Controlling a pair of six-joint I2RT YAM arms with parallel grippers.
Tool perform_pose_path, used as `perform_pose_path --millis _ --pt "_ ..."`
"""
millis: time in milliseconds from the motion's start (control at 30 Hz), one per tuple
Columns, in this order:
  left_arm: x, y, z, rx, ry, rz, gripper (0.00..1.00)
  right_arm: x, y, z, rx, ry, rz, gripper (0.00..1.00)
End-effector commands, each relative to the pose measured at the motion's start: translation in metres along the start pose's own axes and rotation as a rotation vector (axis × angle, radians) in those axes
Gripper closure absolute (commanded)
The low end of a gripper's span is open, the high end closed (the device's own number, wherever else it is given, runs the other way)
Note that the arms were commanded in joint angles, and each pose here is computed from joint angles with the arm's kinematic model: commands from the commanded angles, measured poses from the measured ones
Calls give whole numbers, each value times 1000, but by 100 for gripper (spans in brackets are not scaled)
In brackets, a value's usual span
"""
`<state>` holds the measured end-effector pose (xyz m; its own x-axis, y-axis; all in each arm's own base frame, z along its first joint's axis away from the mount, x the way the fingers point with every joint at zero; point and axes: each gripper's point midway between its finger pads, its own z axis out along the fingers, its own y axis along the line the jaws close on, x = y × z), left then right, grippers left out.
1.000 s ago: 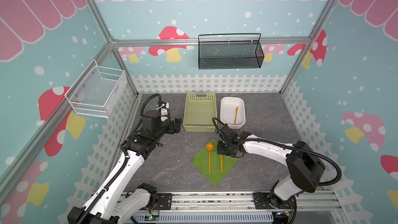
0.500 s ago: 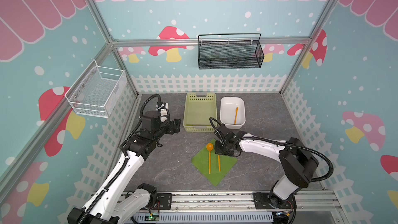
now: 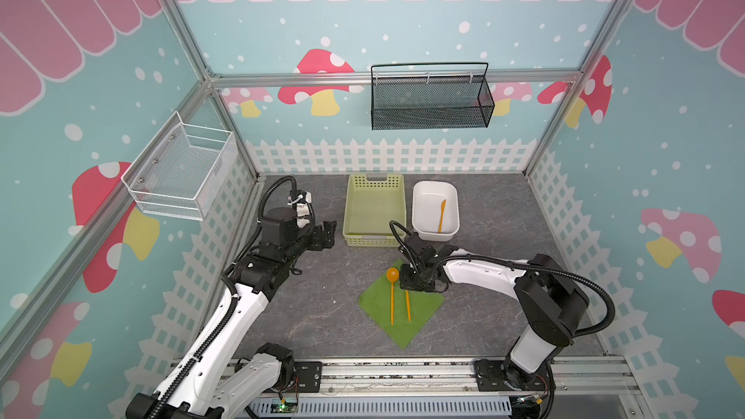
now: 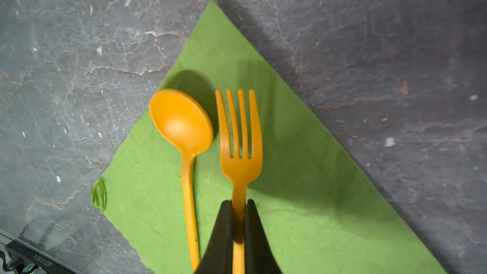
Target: Place the utensils on the paper napkin and roll it up
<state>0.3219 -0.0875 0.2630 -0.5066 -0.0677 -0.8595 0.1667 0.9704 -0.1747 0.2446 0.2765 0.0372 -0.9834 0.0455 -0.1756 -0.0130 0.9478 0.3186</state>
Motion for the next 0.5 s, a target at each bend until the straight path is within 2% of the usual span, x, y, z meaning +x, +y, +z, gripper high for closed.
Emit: perform_pose_path --millis 0,467 --pt "4 4 -2 -13 9 -14 6 -1 8 2 -6 3 -3 92" --pt "4 5 -1 -8 12 -25 6 4 7 10 3 30 -8 91"
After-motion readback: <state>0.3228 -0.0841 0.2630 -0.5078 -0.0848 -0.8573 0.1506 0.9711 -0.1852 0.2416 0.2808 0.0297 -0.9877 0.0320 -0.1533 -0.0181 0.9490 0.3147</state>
